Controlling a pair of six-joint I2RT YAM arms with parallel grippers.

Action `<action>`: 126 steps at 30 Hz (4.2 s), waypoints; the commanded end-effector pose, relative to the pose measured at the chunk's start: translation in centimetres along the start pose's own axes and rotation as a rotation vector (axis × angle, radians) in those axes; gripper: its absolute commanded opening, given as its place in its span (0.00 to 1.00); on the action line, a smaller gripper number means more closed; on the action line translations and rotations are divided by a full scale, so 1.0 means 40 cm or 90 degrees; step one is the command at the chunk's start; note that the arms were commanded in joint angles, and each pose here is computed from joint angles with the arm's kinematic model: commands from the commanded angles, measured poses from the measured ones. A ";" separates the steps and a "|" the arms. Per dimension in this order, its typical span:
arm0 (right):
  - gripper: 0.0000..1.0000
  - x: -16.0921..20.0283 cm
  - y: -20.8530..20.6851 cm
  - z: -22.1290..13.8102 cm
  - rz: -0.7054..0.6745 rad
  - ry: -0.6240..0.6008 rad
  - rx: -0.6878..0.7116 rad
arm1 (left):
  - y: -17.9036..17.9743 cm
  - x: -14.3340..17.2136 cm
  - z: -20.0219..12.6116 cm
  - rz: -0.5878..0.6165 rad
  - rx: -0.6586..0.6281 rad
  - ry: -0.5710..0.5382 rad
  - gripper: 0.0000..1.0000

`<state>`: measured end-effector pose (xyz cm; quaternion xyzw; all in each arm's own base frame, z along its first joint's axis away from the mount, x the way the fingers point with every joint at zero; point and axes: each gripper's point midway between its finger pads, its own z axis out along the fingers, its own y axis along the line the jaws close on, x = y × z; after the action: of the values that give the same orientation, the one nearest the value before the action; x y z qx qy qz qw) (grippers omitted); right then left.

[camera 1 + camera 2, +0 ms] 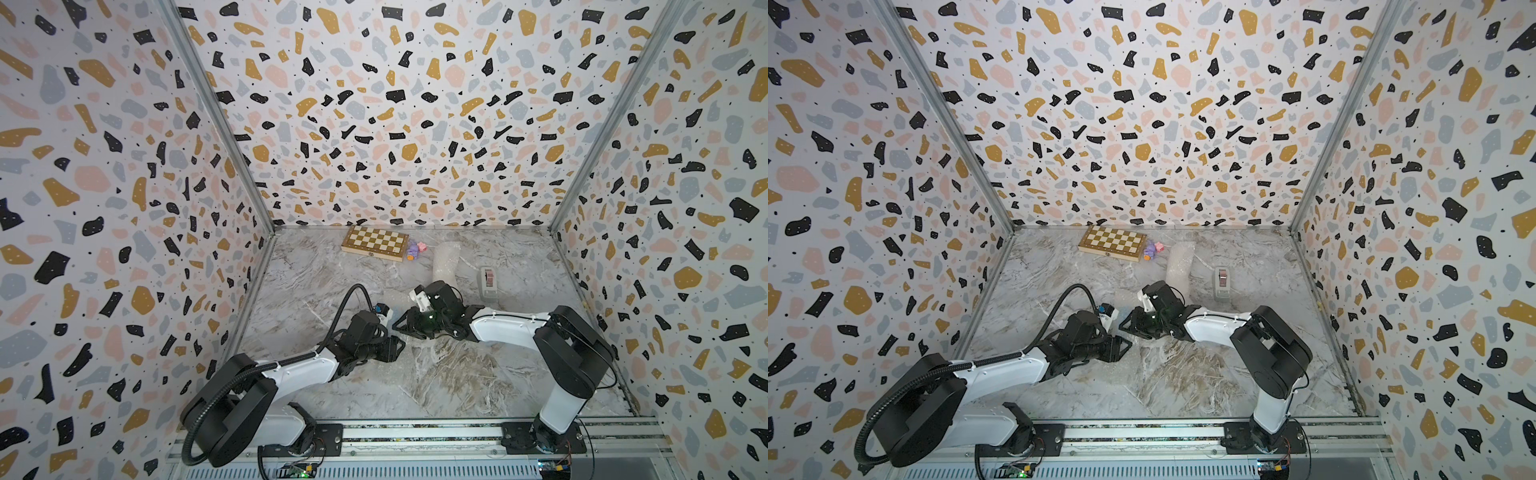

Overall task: Wrap vases in bubble wrap
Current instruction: Wrap the vase in bubble wrap, then tear off the tape using the Tape Cutter.

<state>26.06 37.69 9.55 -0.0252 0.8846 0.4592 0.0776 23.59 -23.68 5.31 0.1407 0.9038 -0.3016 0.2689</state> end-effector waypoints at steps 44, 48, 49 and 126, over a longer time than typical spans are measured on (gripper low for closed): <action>0.37 -0.108 0.023 0.057 -0.086 -0.004 0.049 | 0.087 -0.014 0.035 -0.084 -0.078 0.009 0.59; 0.38 -0.109 0.022 0.043 -0.083 -0.013 0.050 | 0.089 -0.008 0.042 -0.081 -0.059 0.011 0.45; 0.38 -0.112 0.024 0.038 -0.083 -0.016 0.049 | 0.088 -0.006 0.043 -0.079 -0.057 0.014 0.45; 0.15 -0.450 -0.499 -0.528 0.062 -0.188 0.031 | -0.018 -0.001 0.079 0.006 0.064 0.117 0.38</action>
<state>43.91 8.10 7.05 0.0949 0.8826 0.4240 0.1796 25.00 -26.45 3.61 0.1791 0.9054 -0.3395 0.1812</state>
